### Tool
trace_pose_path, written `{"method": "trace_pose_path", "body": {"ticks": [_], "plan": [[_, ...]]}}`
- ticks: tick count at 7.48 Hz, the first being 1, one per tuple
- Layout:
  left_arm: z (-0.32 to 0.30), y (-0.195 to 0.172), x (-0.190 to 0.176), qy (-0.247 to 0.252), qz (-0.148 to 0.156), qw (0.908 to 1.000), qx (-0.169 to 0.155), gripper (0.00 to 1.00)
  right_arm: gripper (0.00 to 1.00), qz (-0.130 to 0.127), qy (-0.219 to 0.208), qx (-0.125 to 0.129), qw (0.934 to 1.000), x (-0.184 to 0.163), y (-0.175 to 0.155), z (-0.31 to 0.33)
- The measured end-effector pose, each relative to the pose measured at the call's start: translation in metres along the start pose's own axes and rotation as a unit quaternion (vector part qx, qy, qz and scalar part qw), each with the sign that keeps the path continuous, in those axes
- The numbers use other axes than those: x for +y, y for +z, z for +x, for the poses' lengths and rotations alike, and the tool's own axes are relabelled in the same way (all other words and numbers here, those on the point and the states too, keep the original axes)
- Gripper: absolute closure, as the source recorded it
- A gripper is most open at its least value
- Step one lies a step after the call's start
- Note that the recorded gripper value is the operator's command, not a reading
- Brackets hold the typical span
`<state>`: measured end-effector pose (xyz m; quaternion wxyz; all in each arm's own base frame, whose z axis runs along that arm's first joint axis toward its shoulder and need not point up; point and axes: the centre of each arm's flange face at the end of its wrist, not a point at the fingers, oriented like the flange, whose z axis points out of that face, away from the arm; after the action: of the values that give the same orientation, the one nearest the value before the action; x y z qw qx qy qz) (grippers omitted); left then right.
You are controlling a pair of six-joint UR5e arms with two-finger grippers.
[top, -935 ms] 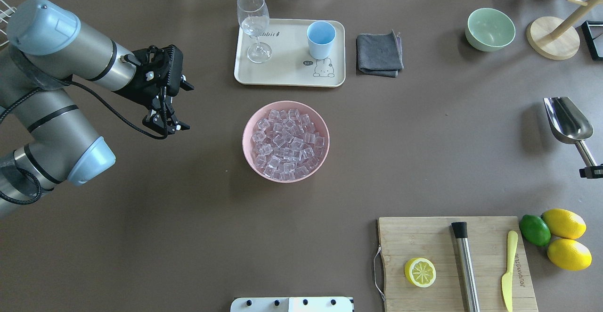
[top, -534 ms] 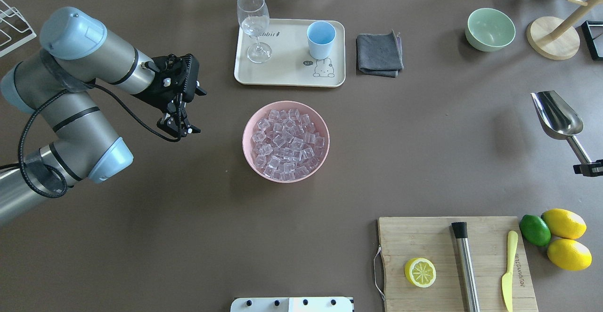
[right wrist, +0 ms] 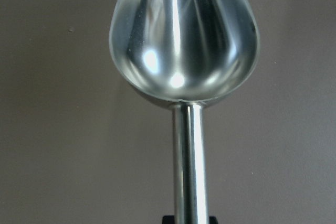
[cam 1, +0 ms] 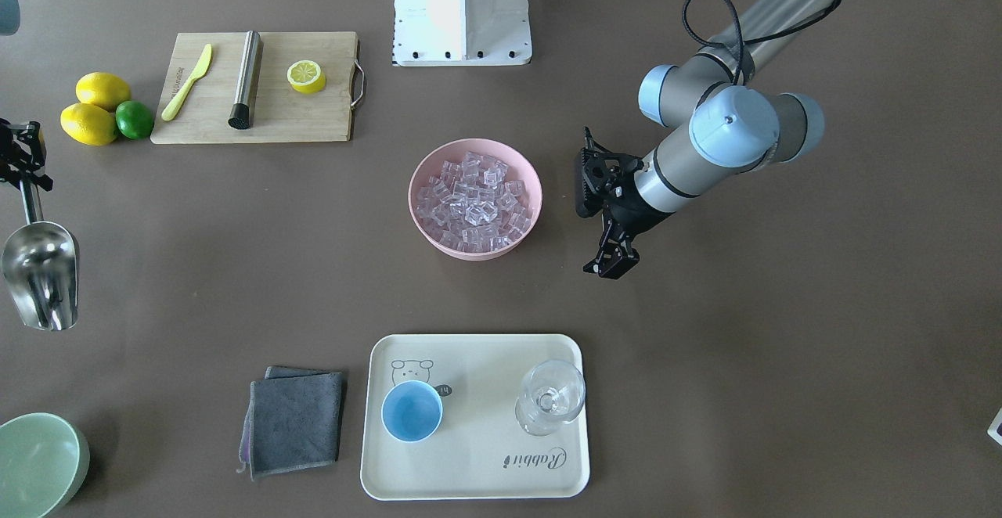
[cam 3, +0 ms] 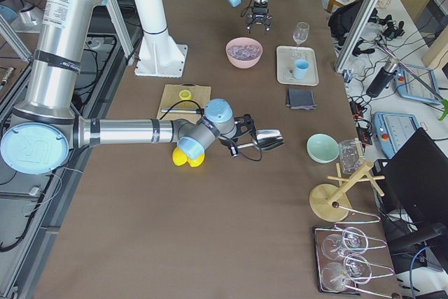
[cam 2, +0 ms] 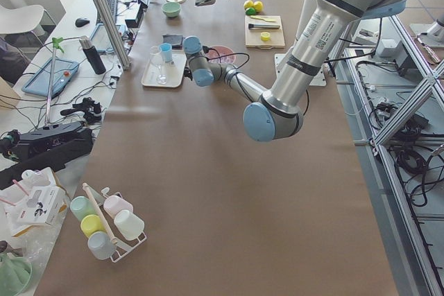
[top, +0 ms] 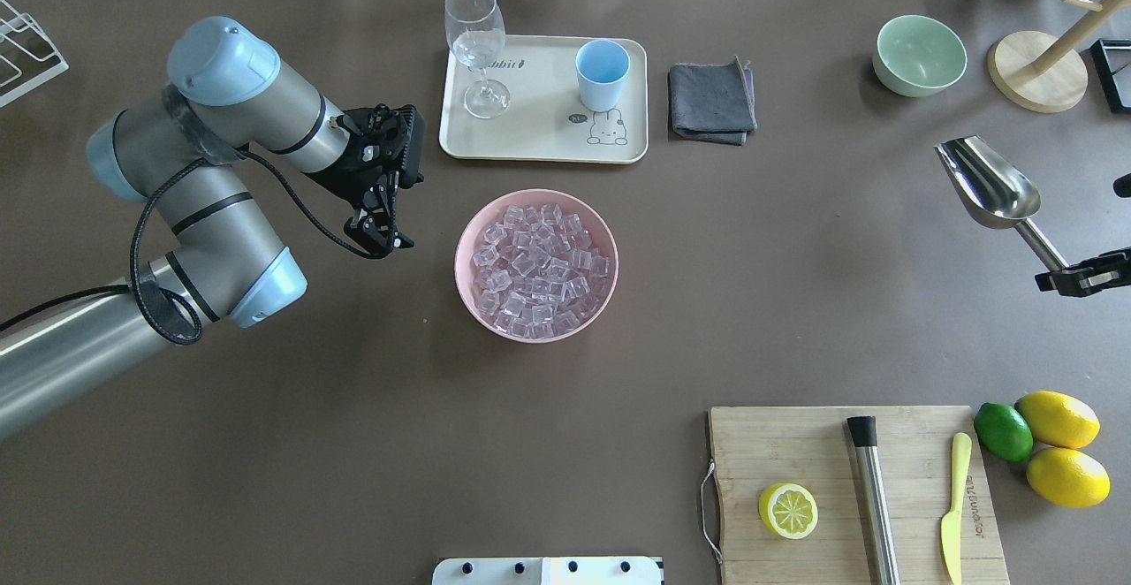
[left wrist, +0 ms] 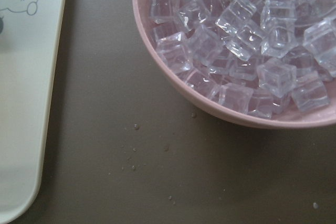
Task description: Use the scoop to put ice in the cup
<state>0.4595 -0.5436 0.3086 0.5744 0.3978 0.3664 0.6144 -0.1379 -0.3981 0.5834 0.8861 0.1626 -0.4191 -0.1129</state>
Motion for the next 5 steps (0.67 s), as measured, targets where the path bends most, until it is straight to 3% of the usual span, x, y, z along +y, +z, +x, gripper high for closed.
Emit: {"method": "trace_pose_path", "body": {"ticks": [3,5], "plan": [[0.013,0.020,-0.018,-0.022,0.013,0.9996,0.012,0.01,1.00,-0.001,-0.057,-0.021,0.9981,-0.033,-0.022,-0.037],[0.019,0.026,-0.020,-0.034,0.024,0.9991,0.013,0.01,1.00,-0.012,-0.058,-0.018,0.9981,-0.057,-0.045,-0.070]]}}
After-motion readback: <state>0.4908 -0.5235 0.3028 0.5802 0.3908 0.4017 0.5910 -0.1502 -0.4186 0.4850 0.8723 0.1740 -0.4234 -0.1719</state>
